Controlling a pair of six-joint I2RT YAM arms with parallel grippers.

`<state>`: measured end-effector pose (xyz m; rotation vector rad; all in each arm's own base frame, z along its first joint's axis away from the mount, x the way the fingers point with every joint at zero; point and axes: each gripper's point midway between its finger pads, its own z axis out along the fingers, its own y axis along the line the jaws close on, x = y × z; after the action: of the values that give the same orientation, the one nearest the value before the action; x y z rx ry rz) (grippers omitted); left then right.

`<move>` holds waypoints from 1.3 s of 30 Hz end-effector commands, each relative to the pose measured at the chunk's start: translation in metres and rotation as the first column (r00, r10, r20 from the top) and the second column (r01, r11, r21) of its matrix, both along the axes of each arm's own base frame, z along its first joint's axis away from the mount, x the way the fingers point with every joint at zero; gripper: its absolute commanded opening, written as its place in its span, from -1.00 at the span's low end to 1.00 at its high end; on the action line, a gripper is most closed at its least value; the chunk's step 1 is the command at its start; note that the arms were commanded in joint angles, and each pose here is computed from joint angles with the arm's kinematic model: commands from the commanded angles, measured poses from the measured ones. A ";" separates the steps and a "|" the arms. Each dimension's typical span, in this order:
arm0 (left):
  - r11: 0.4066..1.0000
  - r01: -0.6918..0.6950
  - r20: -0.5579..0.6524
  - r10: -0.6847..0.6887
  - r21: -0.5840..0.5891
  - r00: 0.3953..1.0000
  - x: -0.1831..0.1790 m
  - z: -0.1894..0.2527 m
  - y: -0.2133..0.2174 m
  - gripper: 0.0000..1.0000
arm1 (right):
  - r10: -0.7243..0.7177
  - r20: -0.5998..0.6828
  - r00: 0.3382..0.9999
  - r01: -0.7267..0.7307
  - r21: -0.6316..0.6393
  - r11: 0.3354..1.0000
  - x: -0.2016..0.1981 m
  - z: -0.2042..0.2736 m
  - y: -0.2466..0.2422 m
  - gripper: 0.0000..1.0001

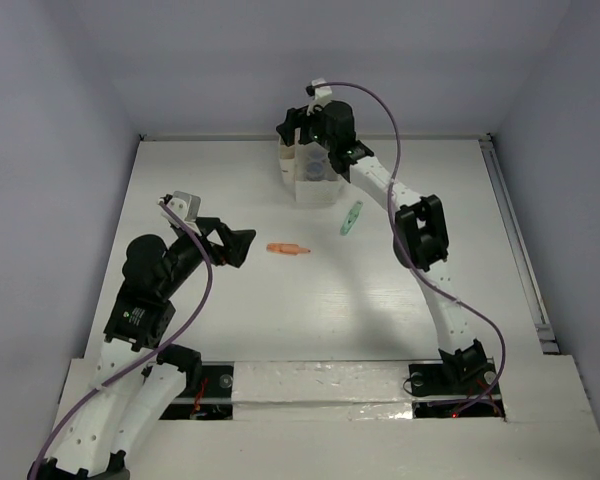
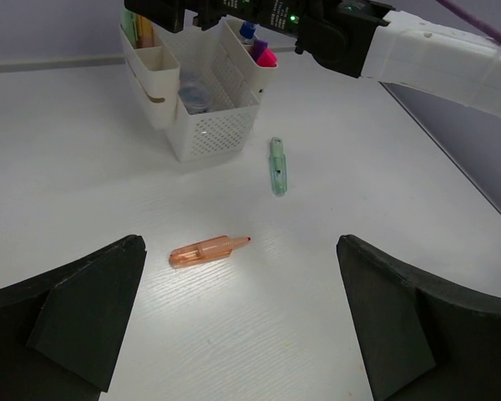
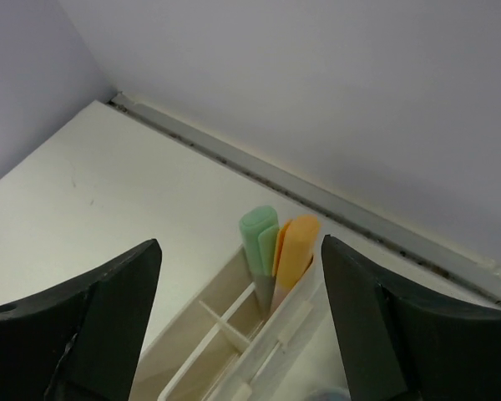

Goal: Sort the stationery into containers
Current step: Place the pen in the storage box, then pick up the pen from the center of the board.

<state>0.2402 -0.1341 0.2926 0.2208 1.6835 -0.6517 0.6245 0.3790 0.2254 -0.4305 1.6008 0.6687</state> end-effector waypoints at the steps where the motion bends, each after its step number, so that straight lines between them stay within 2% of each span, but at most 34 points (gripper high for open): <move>1: 1.000 -0.004 0.036 0.004 -0.007 0.999 0.003 0.007 0.001 0.98 | 0.008 0.091 0.996 -0.013 0.059 0.998 -0.030 0.082 -0.008 0.67; 2: 1.000 -0.004 0.039 0.004 -0.008 0.999 0.003 0.008 0.002 0.98 | 0.004 0.123 0.992 -0.015 0.083 0.996 -0.044 0.114 -0.016 0.67; 3: 1.000 -0.004 0.040 0.004 -0.009 0.999 0.003 0.008 0.002 0.98 | 0.002 0.109 0.994 -0.012 0.096 0.995 -0.054 0.117 -0.021 0.66; 4: 1.000 0.002 0.040 -0.002 -0.011 0.999 0.002 0.009 0.001 0.98 | -0.011 0.047 0.999 0.007 0.080 0.997 -0.062 0.086 -0.028 0.63; 5: 1.000 0.007 0.040 -0.006 -0.013 0.999 0.002 0.009 0.000 0.98 | -0.025 0.085 0.996 0.015 0.117 0.993 -0.083 0.122 -0.041 0.56; 6: 1.000 0.011 0.040 -0.011 -0.015 0.999 0.001 0.009 -0.001 0.98 | -0.039 0.060 0.997 0.030 0.141 0.990 -0.094 0.122 -0.048 0.49; 7: 1.000 0.016 0.038 -0.015 -0.018 0.999 0.000 0.009 -0.002 0.98 | -0.081 -0.020 0.996 0.083 0.118 0.990 -0.104 0.085 -0.061 0.42; 8: 1.000 0.017 0.040 -0.017 -0.018 0.999 0.000 0.009 -0.002 0.98 | -0.104 -0.044 0.994 0.109 0.118 0.987 -0.114 0.080 -0.071 0.12; 9: 1.000 0.010 0.042 -0.009 -0.020 0.999 0.001 0.010 0.000 0.98 | -0.131 -0.039 0.991 0.136 0.155 0.978 -0.132 0.102 -0.085 -0.04; 10: 1.000 0.011 0.041 -0.010 -0.022 0.999 0.000 0.010 0.000 0.98 | -0.186 -0.079 0.979 0.195 0.144 0.970 -0.138 0.089 -0.098 -0.18; 11: 1.000 0.013 0.048 -0.012 -0.025 0.999 -0.001 0.011 0.000 0.98 | -0.212 -0.149 0.966 0.228 0.099 0.969 -0.149 0.054 -0.109 -0.45; 14: 0.999 0.028 0.048 -0.026 -0.030 0.998 -0.002 0.012 -0.002 0.98 | -0.319 -0.220 0.922 0.340 0.068 0.938 -0.172 0.036 -0.140 -0.81; 16: 0.999 0.023 0.044 -0.022 -0.031 0.999 -0.002 0.011 -0.001 0.98 | -0.365 -0.281 0.888 0.384 0.012 0.923 -0.187 0.008 -0.155 -0.85; 17: 0.999 0.016 0.044 -0.014 -0.030 0.999 -0.003 0.011 0.000 0.98 | -0.383 -0.301 0.874 0.397 -0.016 0.918 -0.191 -0.002 -0.160 -0.79; 18: 0.999 0.011 0.046 -0.010 -0.031 0.999 -0.003 0.011 0.001 0.98 | -0.396 -0.318 0.861 0.404 -0.042 0.914 -0.194 -0.011 -0.164 -0.59; 19: 0.999 0.008 0.046 -0.007 -0.031 0.999 -0.004 0.011 0.002 0.98 | -0.409 -0.345 0.845 0.403 -0.091 0.910 -0.202 -0.028 -0.169 -0.20; 20: 0.999 0.004 0.050 -0.002 -0.032 0.999 -0.005 0.012 0.003 0.98 | -0.423 -0.355 0.834 0.410 -0.115 0.905 -0.204 -0.035 -0.172 0.41; 22: 0.999 0.001 0.058 0.001 -0.034 0.998 -0.006 0.014 0.004 0.98 | -0.434 -0.393 0.810 0.399 -0.172 0.901 -0.210 -0.057 -0.175 0.72; 24: 0.999 0.010 0.068 -0.008 -0.037 0.998 -0.008 0.016 0.003 0.98 | -0.444 -0.425 0.788 0.385 -0.222 0.896 -0.212 -0.075 -0.176 0.88; 26: 0.999 0.013 0.071 -0.011 -0.038 0.997 -0.009 0.017 0.002 0.98 | -0.439 -0.482 0.758 0.341 -0.281 0.897 -0.213 -0.103 -0.171 0.91; 27: 0.999 0.012 0.074 -0.009 -0.039 0.997 -0.010 0.017 0.003 0.98 | -0.439 -0.498 0.748 0.327 -0.298 0.896 -0.214 -0.112 -0.169 0.99; 30: 0.999 0.012 0.075 -0.009 -0.039 0.997 -0.010 0.017 0.003 0.98 | -0.457 -0.528 0.716 0.310 -0.347 0.885 -0.214 -0.139 -0.170 0.99; 39: 0.999 0.035 0.063 -0.032 -0.039 0.997 -0.010 0.015 -0.002 0.98 | -0.502 -0.525 0.687 0.262 -0.465 0.846 -0.208 -0.183 -0.149 0.74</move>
<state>0.2292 -0.1329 0.2995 0.2299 1.6428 -0.6784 0.4041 0.2134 0.0321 -0.0690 2.4333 0.1875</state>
